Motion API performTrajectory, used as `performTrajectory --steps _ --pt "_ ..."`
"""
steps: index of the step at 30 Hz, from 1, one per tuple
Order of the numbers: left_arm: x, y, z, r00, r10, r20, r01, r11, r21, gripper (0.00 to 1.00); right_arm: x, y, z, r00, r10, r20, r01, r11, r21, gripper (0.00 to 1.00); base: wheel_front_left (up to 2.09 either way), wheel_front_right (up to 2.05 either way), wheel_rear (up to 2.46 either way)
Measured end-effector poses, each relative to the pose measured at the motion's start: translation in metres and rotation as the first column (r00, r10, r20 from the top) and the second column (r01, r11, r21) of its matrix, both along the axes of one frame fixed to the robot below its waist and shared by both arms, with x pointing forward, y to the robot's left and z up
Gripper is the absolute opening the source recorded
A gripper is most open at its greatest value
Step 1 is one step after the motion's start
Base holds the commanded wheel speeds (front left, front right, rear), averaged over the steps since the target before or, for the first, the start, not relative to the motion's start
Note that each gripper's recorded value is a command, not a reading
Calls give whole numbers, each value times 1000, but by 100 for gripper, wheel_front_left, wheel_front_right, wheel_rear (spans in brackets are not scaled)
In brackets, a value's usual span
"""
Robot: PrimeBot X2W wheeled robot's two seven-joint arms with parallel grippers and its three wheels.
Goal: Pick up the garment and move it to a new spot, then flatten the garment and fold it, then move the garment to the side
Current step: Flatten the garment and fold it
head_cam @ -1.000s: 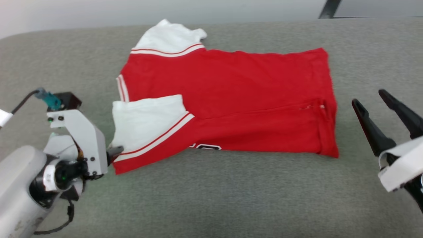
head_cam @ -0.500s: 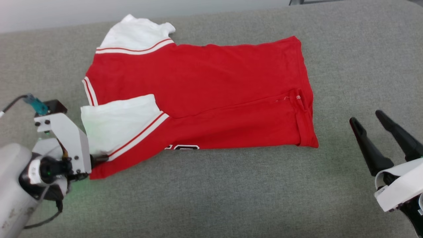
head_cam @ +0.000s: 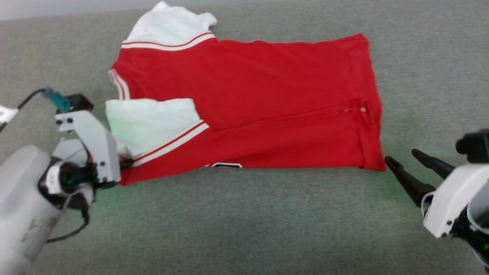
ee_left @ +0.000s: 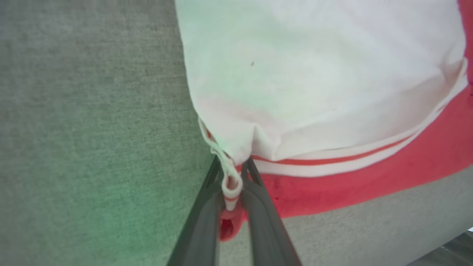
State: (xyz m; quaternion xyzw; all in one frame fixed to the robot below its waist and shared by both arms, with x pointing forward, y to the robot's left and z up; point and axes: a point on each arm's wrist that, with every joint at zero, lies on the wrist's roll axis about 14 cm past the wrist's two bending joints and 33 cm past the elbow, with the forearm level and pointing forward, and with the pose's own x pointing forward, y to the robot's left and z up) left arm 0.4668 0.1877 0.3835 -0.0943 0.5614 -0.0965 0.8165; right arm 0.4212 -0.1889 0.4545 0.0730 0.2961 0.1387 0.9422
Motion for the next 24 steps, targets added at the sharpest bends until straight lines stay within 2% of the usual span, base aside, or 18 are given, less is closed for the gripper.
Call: performTrajectory --steps 7,17,18,19,20,24 --pt "7 -11 6 998 -21 53 22 1000 -22 0 19 4 -26 988 40 -148 -52 996 -73 100 0 0 0" --pt "15 -17 3 996 -19 87 24 998 -49 0 39 22 -70 948 85 -306 -111 991 -70 100 0 0 0" --pt "16 -16 2 996 -16 88 21 999 -51 0 41 23 -72 944 90 -317 -118 990 -71 67 0 0 0" --pt "16 -15 0 996 -13 87 18 998 -52 0 43 24 -74 941 95 -324 -125 989 -73 25 0 0 0" --pt "15 -14 -1 996 -12 85 16 998 -54 0 44 26 -76 939 99 -330 -130 989 -72 0 0 0 0" --pt "14 -11 -3 997 -3 82 7 998 -56 0 48 29 -80 933 114 -342 -145 987 -68 0 0 0 0"
